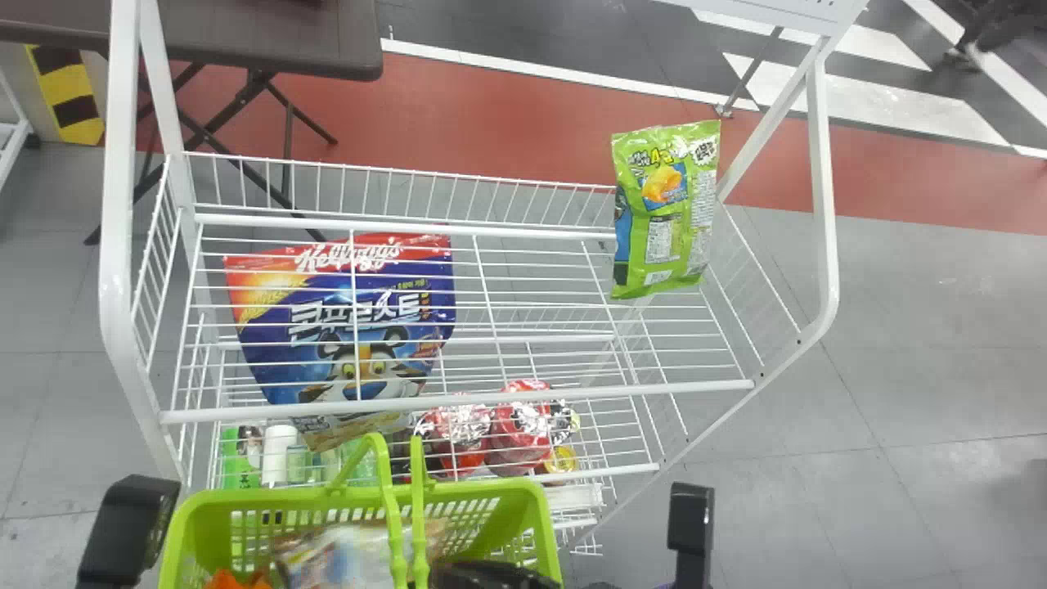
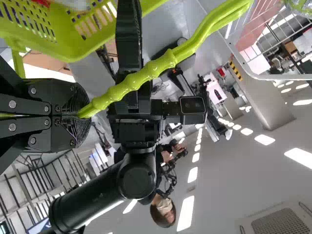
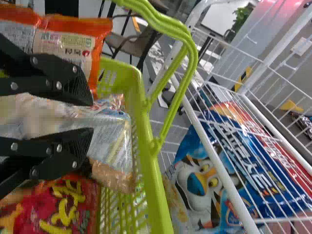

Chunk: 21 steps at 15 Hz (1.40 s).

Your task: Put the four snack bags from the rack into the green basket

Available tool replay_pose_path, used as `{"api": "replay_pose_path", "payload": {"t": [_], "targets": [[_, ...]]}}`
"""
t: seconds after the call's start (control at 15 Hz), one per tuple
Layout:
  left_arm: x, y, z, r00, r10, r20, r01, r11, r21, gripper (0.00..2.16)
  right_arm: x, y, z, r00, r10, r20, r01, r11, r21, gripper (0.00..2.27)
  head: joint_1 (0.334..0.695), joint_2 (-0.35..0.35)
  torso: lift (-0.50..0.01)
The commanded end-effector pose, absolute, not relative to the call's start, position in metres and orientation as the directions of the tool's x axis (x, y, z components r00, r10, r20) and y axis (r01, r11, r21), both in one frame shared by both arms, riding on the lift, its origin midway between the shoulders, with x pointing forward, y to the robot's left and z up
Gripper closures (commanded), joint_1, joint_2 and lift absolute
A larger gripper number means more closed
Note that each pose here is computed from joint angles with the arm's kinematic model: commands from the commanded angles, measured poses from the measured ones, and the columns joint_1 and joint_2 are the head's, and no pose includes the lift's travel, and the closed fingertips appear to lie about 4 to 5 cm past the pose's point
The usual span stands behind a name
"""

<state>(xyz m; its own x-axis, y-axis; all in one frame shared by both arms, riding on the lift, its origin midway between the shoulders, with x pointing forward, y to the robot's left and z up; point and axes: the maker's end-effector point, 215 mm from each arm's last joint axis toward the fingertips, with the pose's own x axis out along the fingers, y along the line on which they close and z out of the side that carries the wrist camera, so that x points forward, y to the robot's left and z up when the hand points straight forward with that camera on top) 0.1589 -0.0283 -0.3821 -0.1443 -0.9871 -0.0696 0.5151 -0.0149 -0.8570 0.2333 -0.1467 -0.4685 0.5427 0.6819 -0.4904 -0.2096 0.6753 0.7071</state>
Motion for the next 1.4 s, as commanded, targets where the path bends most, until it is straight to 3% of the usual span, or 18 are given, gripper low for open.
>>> {"api": "replay_pose_path", "payload": {"t": [0.0, 0.2, 0.27, 0.47, 0.6, 0.8, 1.33], "targets": [[0.159, -0.028, -0.383, -0.143, -0.987, -0.070, 0.514, -0.014, -0.857, 2.06, 0.240, -0.173, -0.466, 0.576, 0.644, -0.504, -0.187, 0.703, 0.686, 0.06, 0.695, -0.350, -0.006], [0.159, -0.029, -0.383, -0.143, -0.987, -0.071, 0.515, -0.013, -0.857, 2.06, 0.285, -0.222, -0.434, 0.708, 0.555, -0.436, -0.209, 0.755, 0.622, 0.06, 0.695, -0.350, -0.006], [0.159, -0.029, -0.383, -0.143, -0.987, -0.071, 0.513, -0.012, -0.858, 2.06, 0.313, -0.245, -0.418, 0.778, 0.485, -0.400, -0.217, 0.804, 0.553, 0.06, 0.695, -0.350, -0.006], [0.158, -0.031, -0.385, -0.146, -0.987, -0.074, 0.510, -0.011, -0.860, 2.06, 0.418, -0.316, -0.328, 0.965, 0.235, -0.114, -0.203, 0.950, 0.237, 0.07, 0.695, -0.350, -0.006], [0.155, -0.030, -0.387, -0.145, -0.987, -0.075, 0.507, -0.009, -0.862, 2.06, 0.468, -0.345, -0.312, 0.989, 0.120, -0.086, -0.108, 0.986, 0.130, 0.07, 0.695, -0.350, -0.006], [0.156, -0.026, -0.389, -0.140, -0.987, -0.074, 0.503, -0.006, -0.864, 2.06, 0.526, -0.384, -0.309, 0.995, -0.043, -0.087, 0.042, 0.999, -0.012, 0.07, 0.695, -0.350, -0.006], [0.173, -0.027, -0.387, -0.153, -0.986, -0.071, 0.517, -0.019, -0.856, 2.06, 0.565, -0.455, -0.351, 0.956, -0.215, -0.197, 0.212, 0.977, -0.035, 0.08, 0.695, -0.350, -0.006]]}}
